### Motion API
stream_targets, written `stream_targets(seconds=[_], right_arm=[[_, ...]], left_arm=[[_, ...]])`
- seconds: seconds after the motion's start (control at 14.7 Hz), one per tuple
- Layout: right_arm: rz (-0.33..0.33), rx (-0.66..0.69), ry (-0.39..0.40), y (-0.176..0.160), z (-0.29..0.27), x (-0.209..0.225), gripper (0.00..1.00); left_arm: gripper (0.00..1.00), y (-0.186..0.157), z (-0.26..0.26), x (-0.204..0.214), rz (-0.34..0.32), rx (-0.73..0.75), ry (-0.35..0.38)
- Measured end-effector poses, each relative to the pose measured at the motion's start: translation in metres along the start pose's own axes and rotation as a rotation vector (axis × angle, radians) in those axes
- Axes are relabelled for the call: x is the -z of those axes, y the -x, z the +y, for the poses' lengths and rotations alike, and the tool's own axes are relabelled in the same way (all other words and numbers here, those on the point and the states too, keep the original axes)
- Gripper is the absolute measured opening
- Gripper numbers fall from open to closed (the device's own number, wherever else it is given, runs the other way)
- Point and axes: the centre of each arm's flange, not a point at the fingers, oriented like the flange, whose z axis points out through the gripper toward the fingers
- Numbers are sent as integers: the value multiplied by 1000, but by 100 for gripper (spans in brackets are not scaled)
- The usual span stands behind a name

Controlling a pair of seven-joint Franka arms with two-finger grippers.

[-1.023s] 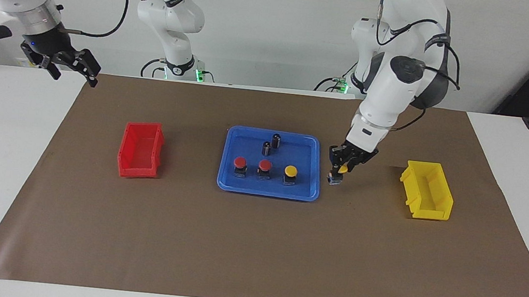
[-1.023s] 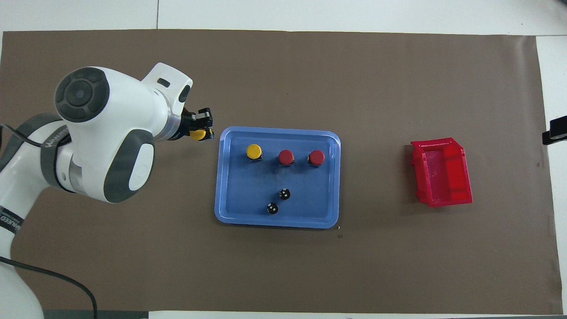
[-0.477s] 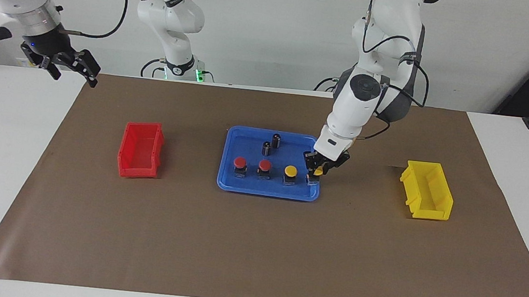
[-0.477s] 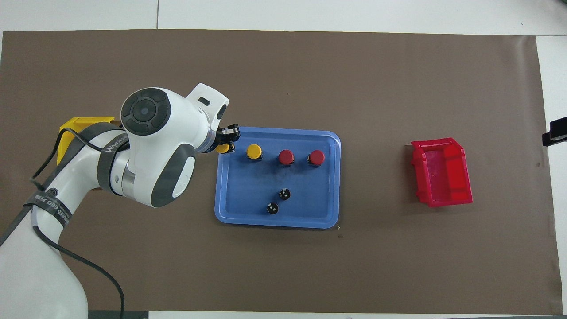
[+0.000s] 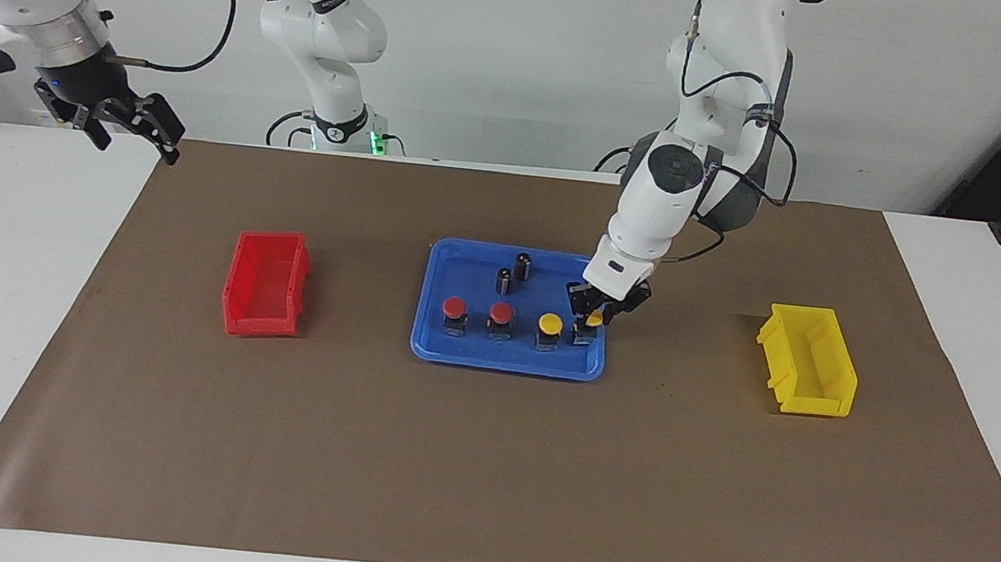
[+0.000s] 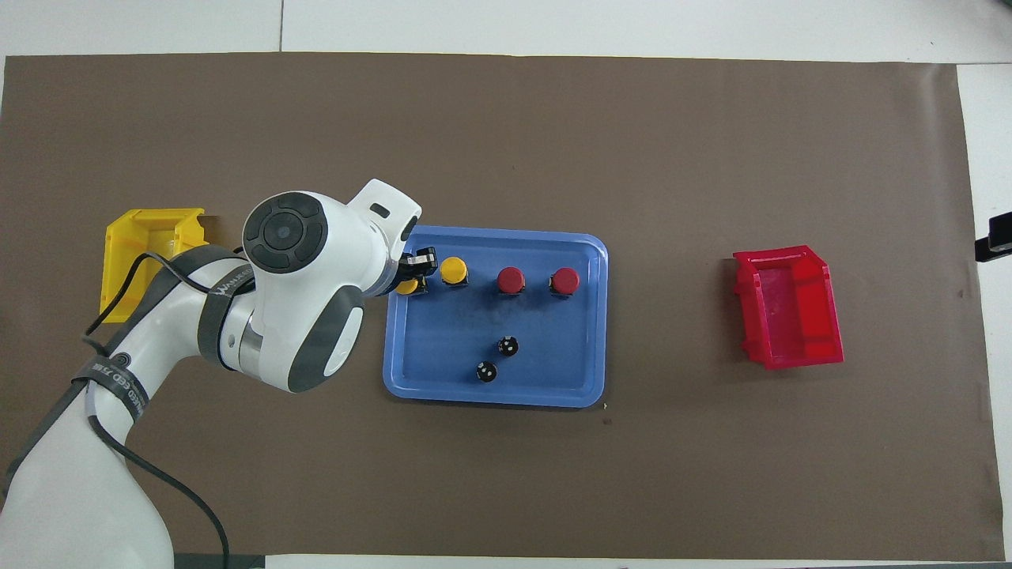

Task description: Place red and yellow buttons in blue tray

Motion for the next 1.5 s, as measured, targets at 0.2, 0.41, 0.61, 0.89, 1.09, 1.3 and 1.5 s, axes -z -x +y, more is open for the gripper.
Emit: stream_targets(seconds=[0.2, 0.41, 0.61, 0.89, 1.09, 1.3, 1.5], right_arm=[[-2, -2, 0, 0, 1, -1, 100], [-2, 9, 0, 0, 2, -1, 100], [-2, 14, -1, 0, 3, -1, 100], [-2, 15, -1, 0, 3, -1, 100], [-2, 35, -1, 0, 3, -1, 100], [-2, 48, -1, 0, 3, -1, 100], [-2, 52, 0, 0, 2, 0, 100]], left_arm=[[42, 2, 1, -2, 2, 0, 1], [67, 2, 5, 2, 9, 14, 7], [99, -6, 12, 26, 9, 14, 11], [100, -26, 3, 87, -55, 12, -28], [100, -42, -20, 120, -43, -2, -92], [100, -73, -79, 142, -39, -80, -113], [100, -99, -160, 175, -19, -108, -99]])
